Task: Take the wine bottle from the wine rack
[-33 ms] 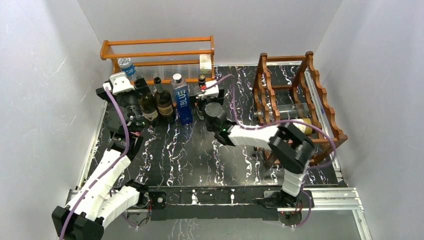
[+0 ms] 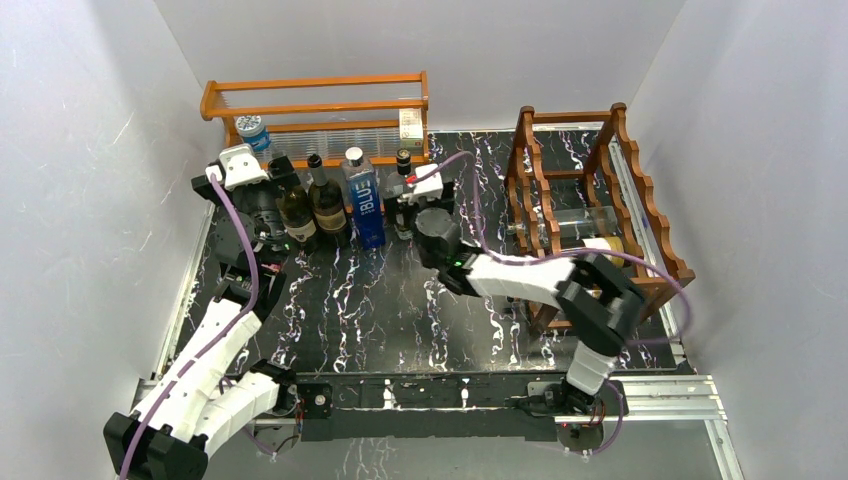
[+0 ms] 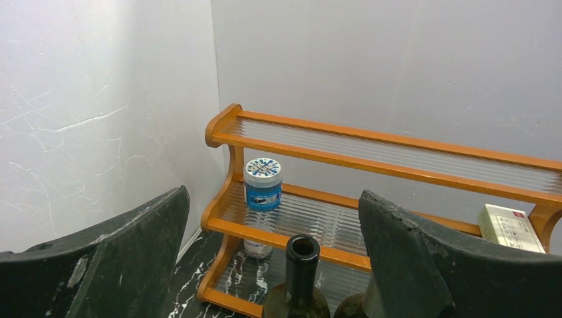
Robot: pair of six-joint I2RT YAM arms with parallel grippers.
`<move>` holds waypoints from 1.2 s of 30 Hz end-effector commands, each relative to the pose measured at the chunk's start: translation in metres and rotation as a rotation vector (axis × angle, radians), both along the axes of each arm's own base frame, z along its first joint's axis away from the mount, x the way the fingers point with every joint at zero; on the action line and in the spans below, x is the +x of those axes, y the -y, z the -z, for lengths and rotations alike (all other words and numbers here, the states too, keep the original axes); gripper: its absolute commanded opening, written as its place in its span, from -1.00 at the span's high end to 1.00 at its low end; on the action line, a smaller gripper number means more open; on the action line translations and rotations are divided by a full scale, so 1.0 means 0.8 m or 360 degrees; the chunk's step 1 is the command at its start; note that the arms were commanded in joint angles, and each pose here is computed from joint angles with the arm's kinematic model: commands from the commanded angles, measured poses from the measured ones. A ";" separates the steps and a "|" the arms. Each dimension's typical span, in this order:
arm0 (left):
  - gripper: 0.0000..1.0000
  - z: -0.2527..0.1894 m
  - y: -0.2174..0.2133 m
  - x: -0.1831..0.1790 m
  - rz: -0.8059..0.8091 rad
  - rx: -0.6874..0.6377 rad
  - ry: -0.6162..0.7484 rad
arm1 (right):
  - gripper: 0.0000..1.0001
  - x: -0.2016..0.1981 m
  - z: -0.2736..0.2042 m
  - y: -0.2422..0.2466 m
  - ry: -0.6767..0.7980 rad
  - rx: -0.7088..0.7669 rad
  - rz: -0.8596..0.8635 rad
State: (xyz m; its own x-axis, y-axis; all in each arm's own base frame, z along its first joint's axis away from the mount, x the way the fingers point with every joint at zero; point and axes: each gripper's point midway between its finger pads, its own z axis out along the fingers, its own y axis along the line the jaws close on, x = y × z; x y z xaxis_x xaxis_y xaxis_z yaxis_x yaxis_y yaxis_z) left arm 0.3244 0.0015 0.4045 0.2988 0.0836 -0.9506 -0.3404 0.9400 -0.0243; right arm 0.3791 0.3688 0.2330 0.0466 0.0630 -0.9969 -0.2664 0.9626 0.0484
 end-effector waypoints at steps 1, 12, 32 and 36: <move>-0.96 -0.019 -0.006 -0.011 0.0001 -0.0072 0.0111 | -0.96 -0.077 0.003 0.038 -0.0241 -0.0282 -0.0321; -0.96 -0.010 0.004 -0.002 0.0053 -0.0122 0.0053 | -0.96 -0.178 0.038 0.217 -0.0729 -0.1145 -0.0303; -0.96 -0.003 0.012 0.002 0.0065 -0.0099 0.0017 | -0.96 -0.185 0.096 0.267 -0.0993 -0.1959 -0.0316; -0.96 -0.003 0.015 0.003 0.0081 -0.0098 0.0017 | -0.96 -0.155 0.099 0.272 -0.0920 -0.2104 -0.0058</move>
State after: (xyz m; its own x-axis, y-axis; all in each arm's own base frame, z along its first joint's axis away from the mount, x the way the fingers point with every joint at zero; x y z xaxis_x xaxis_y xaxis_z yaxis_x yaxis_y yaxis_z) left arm 0.3327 -0.0104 0.3842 0.2424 0.0381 -0.9694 -0.3044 0.9518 -0.0387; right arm 0.2311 0.1544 0.1482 -0.3469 -0.9025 -0.2553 -0.6482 0.4274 -0.6302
